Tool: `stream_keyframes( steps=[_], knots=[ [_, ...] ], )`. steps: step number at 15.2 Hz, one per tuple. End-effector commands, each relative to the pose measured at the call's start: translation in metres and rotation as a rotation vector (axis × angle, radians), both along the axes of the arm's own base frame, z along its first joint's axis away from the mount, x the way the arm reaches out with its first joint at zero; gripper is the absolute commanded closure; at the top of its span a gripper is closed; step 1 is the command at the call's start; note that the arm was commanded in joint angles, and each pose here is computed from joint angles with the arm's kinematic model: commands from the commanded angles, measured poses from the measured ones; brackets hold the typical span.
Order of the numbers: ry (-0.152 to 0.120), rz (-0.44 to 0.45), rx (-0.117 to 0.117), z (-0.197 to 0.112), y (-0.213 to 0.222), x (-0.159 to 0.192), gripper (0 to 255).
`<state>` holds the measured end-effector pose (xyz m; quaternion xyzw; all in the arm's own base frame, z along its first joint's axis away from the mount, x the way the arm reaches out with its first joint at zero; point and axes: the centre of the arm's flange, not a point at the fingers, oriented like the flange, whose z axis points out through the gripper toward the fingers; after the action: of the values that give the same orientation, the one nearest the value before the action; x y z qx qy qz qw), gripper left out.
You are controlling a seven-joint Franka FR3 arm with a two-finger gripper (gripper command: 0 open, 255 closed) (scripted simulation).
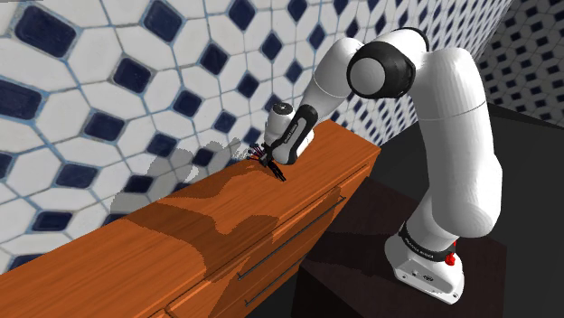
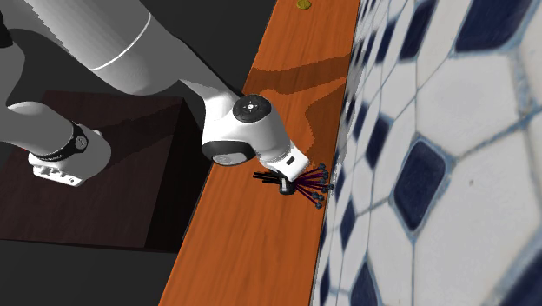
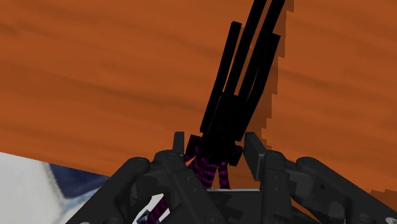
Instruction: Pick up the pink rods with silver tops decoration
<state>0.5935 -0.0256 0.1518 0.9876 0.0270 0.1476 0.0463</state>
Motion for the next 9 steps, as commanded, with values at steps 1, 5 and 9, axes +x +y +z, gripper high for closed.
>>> stream_keyframes(
  steps=[1,5,9],
  knots=[
    [0.001,0.001,0.0,0.0,0.0,0.0,255],
    [0.001,0.001,0.0,0.0,0.0,0.0,255],
    [0.001,0.0,0.0,0.014,0.0,0.0,255]
  ],
)
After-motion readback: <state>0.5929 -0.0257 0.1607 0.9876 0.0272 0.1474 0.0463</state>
